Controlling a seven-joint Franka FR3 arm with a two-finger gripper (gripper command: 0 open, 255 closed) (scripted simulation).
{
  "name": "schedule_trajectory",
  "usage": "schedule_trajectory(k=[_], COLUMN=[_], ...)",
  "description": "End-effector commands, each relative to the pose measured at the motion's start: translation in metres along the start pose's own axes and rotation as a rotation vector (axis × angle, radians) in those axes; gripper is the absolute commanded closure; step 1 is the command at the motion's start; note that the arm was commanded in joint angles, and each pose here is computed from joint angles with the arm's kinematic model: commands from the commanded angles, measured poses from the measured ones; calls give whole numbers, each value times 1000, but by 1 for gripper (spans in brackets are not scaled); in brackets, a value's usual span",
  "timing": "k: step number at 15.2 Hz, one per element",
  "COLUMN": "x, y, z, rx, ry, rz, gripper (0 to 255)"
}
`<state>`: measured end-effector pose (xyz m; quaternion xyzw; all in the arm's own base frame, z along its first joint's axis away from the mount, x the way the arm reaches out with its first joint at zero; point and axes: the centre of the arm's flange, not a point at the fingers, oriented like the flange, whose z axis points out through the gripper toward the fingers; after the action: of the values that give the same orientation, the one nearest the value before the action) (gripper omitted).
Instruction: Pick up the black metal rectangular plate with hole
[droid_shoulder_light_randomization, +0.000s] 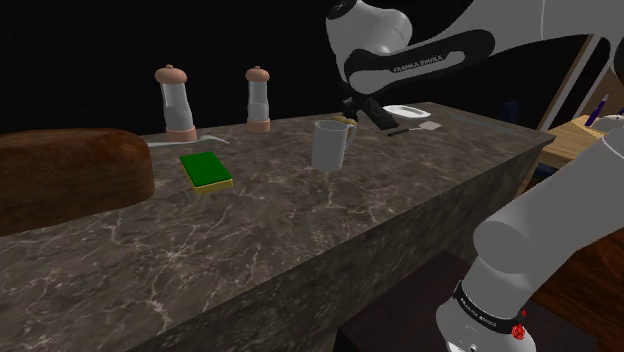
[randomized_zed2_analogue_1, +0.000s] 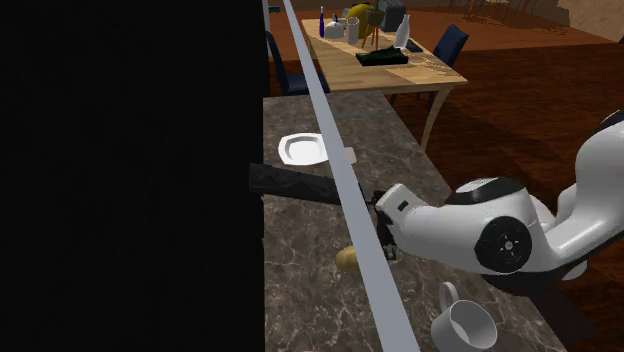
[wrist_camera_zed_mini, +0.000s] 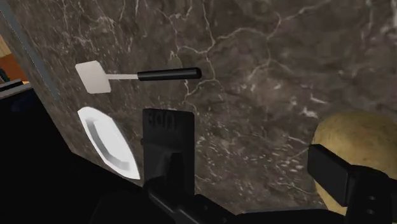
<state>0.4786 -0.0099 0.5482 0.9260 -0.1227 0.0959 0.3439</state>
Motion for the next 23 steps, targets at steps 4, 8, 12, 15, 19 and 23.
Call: schedule_trajectory(k=[4,8,12,15,19,23], x=[48,87,120,115,110,108], y=[-17,-18,-12,-21,-34,-35], z=[46,86,121,133,149,152], rx=[-236,-421,-582,-582,-582,-582], ry=[-11,-23,-33,-33,-33,-33], rz=[61,108,149,149,149,149], gripper=[0,0,0,0,0,255])
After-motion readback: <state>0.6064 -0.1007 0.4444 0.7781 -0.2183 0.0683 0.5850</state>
